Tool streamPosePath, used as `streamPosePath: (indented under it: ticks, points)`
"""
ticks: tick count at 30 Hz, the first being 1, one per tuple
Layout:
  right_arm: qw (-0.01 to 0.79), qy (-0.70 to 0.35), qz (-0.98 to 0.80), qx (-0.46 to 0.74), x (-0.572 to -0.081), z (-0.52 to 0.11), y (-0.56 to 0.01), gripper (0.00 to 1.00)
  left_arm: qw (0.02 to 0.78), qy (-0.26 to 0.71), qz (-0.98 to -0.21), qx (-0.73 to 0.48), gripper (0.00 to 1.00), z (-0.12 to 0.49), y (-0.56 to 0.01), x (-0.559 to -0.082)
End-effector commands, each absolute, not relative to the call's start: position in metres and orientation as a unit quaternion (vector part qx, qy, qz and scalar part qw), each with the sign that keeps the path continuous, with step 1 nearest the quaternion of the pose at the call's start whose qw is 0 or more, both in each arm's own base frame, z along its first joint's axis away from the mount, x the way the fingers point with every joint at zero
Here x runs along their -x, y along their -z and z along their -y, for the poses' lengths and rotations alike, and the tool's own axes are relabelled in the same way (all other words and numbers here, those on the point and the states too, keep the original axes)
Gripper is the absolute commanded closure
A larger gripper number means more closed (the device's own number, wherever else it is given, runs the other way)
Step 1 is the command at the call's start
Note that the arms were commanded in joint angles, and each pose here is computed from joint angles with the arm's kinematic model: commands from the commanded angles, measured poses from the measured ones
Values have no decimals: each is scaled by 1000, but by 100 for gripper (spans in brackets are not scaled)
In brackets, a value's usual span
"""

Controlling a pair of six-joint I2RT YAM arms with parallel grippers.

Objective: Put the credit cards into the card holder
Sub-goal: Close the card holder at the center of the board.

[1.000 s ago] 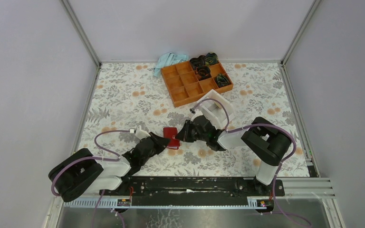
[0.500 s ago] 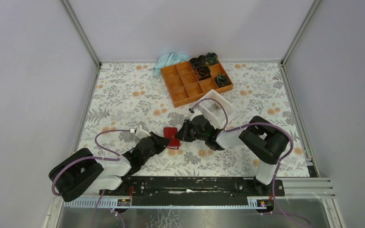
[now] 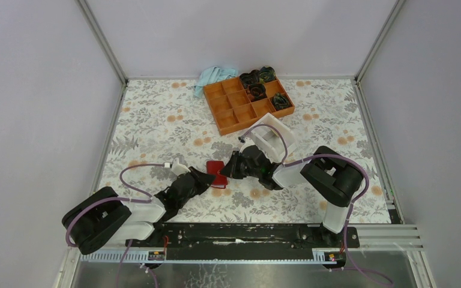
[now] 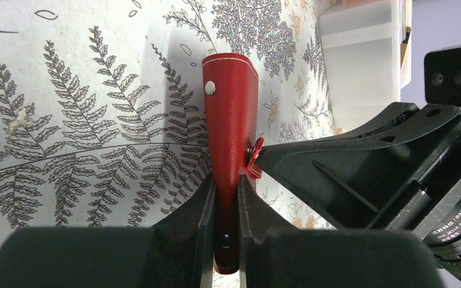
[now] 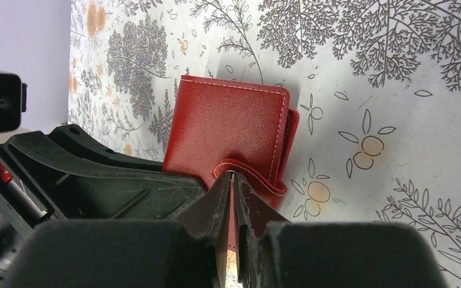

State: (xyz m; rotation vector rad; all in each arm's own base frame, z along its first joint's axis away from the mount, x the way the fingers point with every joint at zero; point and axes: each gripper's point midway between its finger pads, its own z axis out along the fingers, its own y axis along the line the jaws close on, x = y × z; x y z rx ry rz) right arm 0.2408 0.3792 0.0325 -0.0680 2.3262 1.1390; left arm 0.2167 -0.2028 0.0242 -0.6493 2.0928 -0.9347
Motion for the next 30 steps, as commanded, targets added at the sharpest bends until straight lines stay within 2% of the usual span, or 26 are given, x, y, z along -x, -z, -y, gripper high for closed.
streamPosePath:
  ticks: [1, 30]
  points:
    - [276, -453, -847, 40, -243, -399, -49, 87, 317, 274, -883, 213, 100, 178, 29, -183]
    - [259, -432, -862, 53, -245, -403, -42, 87, 306, 271, -891, 199, 100, 184, 35, -181]
